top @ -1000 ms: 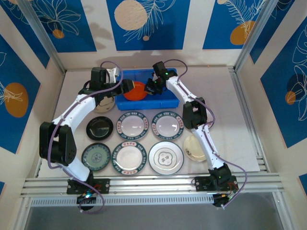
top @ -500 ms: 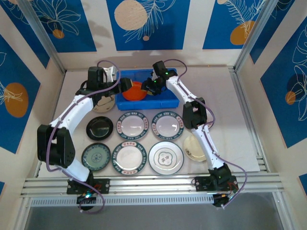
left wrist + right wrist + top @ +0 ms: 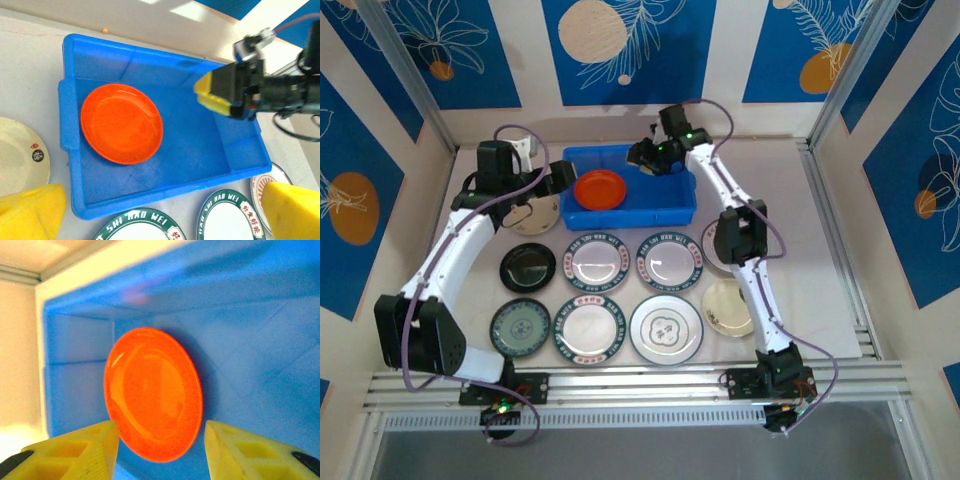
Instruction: Place the plates into the plastic bin on the countertop
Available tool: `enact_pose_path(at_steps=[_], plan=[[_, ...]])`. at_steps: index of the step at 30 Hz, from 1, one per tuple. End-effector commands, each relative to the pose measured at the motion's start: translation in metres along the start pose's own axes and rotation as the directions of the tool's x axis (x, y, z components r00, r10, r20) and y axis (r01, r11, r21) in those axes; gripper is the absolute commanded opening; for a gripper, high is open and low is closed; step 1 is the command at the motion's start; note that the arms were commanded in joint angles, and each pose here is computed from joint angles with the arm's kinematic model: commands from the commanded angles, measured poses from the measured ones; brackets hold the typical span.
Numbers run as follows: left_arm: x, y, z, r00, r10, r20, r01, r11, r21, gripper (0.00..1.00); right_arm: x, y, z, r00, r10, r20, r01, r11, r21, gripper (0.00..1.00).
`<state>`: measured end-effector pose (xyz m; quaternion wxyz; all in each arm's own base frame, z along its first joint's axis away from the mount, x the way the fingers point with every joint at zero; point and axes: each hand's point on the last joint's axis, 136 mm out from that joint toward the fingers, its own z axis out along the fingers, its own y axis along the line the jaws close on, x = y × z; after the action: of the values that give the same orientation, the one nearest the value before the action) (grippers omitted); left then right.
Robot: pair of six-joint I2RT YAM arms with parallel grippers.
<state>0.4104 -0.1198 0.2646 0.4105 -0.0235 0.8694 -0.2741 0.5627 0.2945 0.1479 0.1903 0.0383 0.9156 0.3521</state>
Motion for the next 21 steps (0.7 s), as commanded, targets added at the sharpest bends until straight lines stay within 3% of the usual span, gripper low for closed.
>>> enact_pose_path(at_steps=[1,6,13,17,21], plan=[[0.029,-0.007,-0.019,0.997,0.002,-0.076,-0.001,1.000,0.020,0.95,-0.013,0.043,-0.080,0.984,-0.131,0.122,0.131,0.991,0.006,0.49],[0.066,-0.030,-0.029,0.988,0.056,-0.143,-0.051,0.998,0.042,0.94,0.011,0.017,-0.135,0.972,-0.140,0.188,0.123,0.988,0.097,0.49],[0.081,-0.082,-0.014,0.983,0.091,-0.158,-0.059,0.978,0.198,0.94,0.066,-0.084,-0.208,0.956,0.093,0.277,-0.142,0.976,0.164,0.46],[0.085,-0.115,0.003,0.973,0.142,-0.180,-0.085,0.953,0.291,0.94,0.115,-0.133,-0.241,0.934,0.171,0.312,-0.253,0.936,0.246,0.44],[0.085,-0.125,0.018,0.968,0.174,-0.181,-0.106,0.937,0.333,0.95,0.161,-0.177,-0.262,0.895,0.265,0.358,-0.371,0.888,0.270,0.39]])
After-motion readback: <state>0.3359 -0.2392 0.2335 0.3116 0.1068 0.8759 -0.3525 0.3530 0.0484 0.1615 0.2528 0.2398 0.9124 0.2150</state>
